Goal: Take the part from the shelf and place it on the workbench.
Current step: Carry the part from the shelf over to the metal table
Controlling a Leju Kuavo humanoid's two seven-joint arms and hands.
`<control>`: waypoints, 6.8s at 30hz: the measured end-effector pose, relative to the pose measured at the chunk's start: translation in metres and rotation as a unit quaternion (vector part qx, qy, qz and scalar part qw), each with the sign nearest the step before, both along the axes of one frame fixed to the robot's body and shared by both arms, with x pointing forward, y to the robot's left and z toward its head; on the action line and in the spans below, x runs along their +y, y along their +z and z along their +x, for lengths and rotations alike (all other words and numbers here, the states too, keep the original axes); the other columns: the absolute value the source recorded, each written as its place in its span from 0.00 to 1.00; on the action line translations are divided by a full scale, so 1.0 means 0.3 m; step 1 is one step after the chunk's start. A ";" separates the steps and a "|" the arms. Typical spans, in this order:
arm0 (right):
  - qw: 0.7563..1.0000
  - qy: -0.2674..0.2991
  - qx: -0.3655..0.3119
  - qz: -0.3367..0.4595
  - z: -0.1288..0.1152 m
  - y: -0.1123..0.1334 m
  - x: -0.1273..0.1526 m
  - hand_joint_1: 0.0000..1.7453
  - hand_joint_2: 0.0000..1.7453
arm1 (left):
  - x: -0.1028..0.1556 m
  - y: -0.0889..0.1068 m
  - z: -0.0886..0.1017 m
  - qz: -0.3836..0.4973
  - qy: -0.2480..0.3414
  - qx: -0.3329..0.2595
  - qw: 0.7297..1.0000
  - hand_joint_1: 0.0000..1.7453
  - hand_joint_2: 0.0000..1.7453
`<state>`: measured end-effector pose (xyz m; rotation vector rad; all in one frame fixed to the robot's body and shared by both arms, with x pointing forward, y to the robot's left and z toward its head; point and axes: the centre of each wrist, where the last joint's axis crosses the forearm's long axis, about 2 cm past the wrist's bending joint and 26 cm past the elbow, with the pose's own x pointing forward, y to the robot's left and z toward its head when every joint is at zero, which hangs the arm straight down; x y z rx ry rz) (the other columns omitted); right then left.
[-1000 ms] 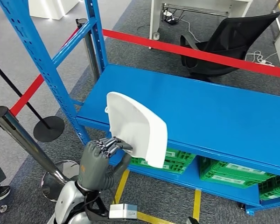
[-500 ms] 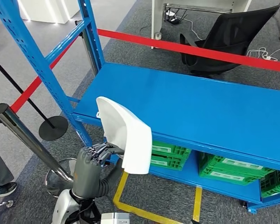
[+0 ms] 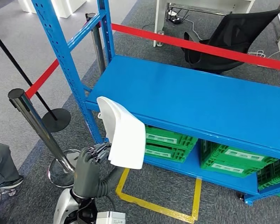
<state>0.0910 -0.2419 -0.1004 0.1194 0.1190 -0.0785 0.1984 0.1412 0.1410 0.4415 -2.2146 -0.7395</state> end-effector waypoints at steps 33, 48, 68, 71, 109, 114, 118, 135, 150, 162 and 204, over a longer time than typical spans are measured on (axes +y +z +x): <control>0.996 -0.074 0.031 -0.030 -0.076 -0.019 -0.061 0.00 0.00 | -0.016 -0.020 0.005 -0.046 -0.042 -0.012 0.998 1.00 1.00; 0.995 -0.085 0.029 -0.039 -0.089 -0.023 -0.124 0.00 0.00 | -0.028 -0.033 0.017 -0.056 -0.053 -0.010 0.997 1.00 1.00; 0.994 -0.095 0.032 -0.044 -0.101 -0.025 -0.138 0.00 0.00 | -0.040 -0.029 0.028 -0.056 -0.053 -0.016 0.997 1.00 1.00; 0.994 -0.099 0.032 -0.043 -0.107 -0.026 -0.138 0.00 0.00 | -0.040 -0.027 0.031 -0.057 -0.052 -0.017 0.997 1.00 1.00; 0.992 -0.114 0.033 -0.046 -0.098 -0.025 -0.147 0.00 0.00 | -0.046 -0.049 0.042 -0.059 -0.036 0.009 0.998 1.00 1.00; 0.992 -0.114 0.032 -0.042 -0.094 -0.024 -0.134 0.00 0.00 | -0.047 -0.048 0.043 -0.062 -0.037 0.009 0.997 1.00 1.00; 0.992 -0.110 0.035 -0.045 -0.104 -0.026 -0.137 0.00 0.00 | -0.050 -0.048 0.043 -0.068 -0.045 0.014 0.997 1.00 1.00; 0.992 -0.109 0.038 -0.045 -0.114 -0.027 -0.135 0.00 0.00 | -0.046 -0.056 0.040 -0.074 -0.050 0.020 0.996 1.00 1.00; 0.992 -0.107 0.037 -0.047 -0.116 -0.027 -0.122 0.00 0.00 | -0.043 -0.071 0.036 -0.092 -0.053 0.040 0.994 1.00 1.00; 0.991 -0.113 0.045 -0.057 -0.128 -0.027 -0.095 0.00 0.00 | -0.032 -0.081 0.030 -0.095 -0.051 0.039 0.993 1.00 1.00; 0.996 -0.063 0.021 -0.061 -0.033 -0.007 -0.026 0.00 0.00 | 0.113 -0.069 -0.003 -0.142 0.002 0.012 0.990 1.00 1.00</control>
